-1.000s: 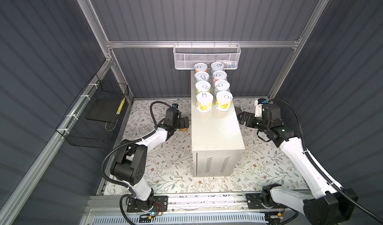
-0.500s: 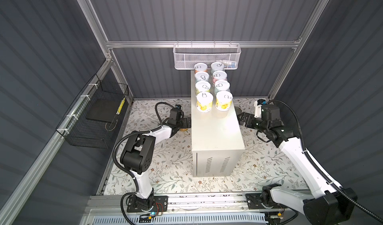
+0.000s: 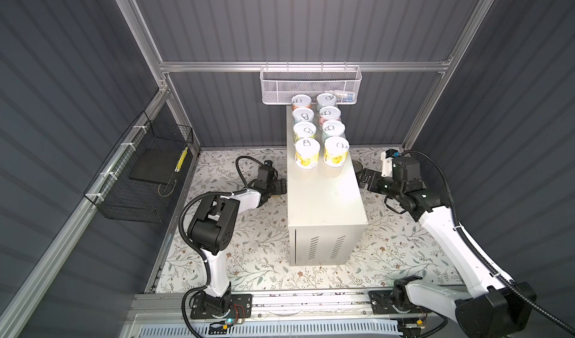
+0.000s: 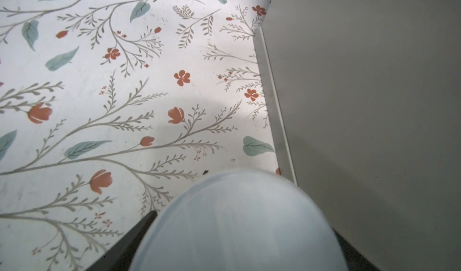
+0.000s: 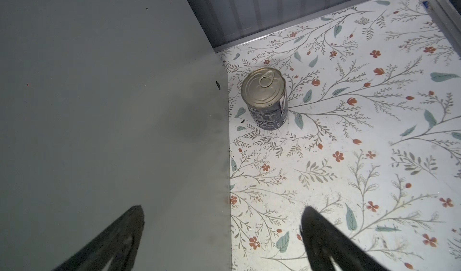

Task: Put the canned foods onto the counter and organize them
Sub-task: 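Close the left gripper on the white-lidded yellow can on the floor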

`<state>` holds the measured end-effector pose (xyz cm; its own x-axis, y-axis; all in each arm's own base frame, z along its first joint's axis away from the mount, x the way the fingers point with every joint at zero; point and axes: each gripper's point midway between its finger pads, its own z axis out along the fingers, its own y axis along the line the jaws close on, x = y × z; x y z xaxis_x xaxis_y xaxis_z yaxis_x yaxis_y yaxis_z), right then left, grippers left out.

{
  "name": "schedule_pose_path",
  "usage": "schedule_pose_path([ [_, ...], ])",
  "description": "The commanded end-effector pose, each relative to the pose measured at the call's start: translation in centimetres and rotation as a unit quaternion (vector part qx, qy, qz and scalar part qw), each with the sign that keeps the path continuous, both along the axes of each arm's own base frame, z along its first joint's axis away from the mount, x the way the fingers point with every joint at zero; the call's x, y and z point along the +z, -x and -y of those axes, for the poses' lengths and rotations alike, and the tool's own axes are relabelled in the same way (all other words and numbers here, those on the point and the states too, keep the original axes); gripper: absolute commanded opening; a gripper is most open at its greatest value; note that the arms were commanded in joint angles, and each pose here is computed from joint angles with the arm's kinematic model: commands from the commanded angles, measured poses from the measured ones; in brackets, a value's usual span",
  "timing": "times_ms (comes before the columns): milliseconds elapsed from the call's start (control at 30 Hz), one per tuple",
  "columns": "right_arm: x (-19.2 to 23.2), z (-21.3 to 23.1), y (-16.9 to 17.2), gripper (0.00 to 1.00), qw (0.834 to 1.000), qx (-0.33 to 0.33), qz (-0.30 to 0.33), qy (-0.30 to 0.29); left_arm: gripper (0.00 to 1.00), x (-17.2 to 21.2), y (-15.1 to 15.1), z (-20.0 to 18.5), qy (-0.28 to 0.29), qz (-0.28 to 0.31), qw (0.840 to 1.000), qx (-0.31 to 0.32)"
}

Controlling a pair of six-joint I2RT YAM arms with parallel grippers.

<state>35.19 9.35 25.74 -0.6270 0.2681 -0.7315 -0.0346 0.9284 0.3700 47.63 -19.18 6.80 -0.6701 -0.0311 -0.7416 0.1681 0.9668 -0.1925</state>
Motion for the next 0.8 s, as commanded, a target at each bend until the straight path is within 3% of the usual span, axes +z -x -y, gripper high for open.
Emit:
schedule_pose_path([
  [0, 0.7, -0.2, -0.4, 0.99, 1.000, 0.002, 0.008, -0.008, 0.84, -0.3, -0.5, -0.1, -0.005, 0.011, 1.000, 0.009],
  [133, 0.5, -0.3, -0.5, 0.99, 1.000, 0.003, 0.006, -0.007, 0.82, -0.6, -0.4, -0.3, -0.011, 0.006, 1.000, 0.011],
  [300, 0.3, -0.4, -0.7, 0.99, 1.000, 0.007, 0.005, -0.009, 0.95, -1.4, 0.0, -0.7, -0.021, 0.000, 1.000, 0.015],
  [467, 0.0, -0.7, -0.8, 0.99, 1.000, 0.013, 0.001, -0.011, 0.94, -2.0, 0.1, -0.9, -0.026, -0.002, 1.000, 0.018],
  [667, -0.4, -0.8, -0.9, 0.99, 1.000, 0.015, -0.004, -0.011, 0.87, -2.5, 0.2, -0.9, -0.025, -0.002, 1.000, 0.018],
  [767, -0.4, -0.8, -1.0, 0.99, 1.000, 0.015, -0.003, -0.009, 0.76, -2.9, 0.3, -1.0, -0.027, -0.008, 0.999, 0.019],
])
